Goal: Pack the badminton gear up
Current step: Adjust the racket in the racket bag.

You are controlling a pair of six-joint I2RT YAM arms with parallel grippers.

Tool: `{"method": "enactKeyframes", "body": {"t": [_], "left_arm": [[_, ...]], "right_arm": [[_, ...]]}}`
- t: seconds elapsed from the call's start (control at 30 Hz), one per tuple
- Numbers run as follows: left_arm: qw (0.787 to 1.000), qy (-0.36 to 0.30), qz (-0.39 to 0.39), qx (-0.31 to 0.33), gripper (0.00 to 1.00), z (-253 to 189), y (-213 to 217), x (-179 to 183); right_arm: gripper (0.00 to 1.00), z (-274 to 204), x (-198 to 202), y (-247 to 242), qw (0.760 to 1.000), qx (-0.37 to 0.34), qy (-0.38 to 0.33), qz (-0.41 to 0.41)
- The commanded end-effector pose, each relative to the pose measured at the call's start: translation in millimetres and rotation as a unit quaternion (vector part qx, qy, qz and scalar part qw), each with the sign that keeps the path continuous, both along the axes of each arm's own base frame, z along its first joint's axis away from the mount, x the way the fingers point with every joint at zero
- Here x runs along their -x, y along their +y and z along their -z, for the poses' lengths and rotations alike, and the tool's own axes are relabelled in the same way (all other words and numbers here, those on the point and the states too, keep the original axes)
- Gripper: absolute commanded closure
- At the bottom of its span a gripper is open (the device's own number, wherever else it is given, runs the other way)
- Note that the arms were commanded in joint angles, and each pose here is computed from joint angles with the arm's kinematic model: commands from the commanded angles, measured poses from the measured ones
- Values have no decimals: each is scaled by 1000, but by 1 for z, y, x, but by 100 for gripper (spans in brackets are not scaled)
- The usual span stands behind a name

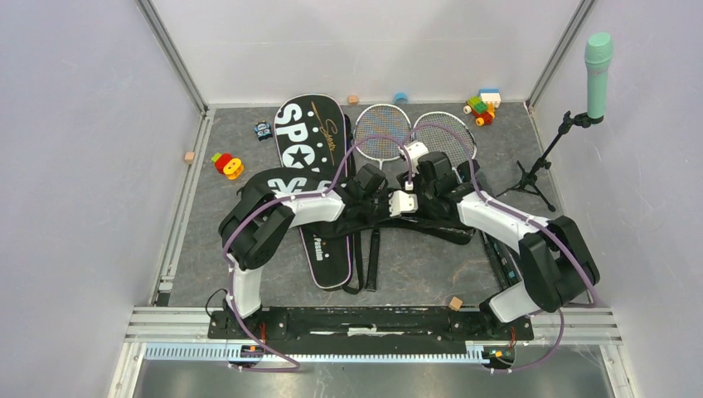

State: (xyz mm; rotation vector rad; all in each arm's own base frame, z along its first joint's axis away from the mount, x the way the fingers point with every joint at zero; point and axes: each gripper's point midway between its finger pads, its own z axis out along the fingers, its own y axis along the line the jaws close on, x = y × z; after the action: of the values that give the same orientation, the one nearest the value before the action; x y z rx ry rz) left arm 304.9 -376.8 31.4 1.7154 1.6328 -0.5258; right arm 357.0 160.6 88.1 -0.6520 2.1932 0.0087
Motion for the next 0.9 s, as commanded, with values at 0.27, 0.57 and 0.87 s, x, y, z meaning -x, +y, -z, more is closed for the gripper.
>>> {"method": "enactKeyframes", "body": {"t": [0.27, 0.57, 0.87], "left_arm": [[993, 1, -106, 42, 75, -22, 11, -35], [991, 8, -126, 49, 75, -23, 31, -40], [986, 14, -162, 27, 76, -15, 56, -53]], "right_arm": [[35, 78, 99, -14, 980, 94, 169, -52], [49, 67, 108, -104, 959, 190, 160, 136], [75, 17, 105, -183, 903, 285, 95, 307]]}}
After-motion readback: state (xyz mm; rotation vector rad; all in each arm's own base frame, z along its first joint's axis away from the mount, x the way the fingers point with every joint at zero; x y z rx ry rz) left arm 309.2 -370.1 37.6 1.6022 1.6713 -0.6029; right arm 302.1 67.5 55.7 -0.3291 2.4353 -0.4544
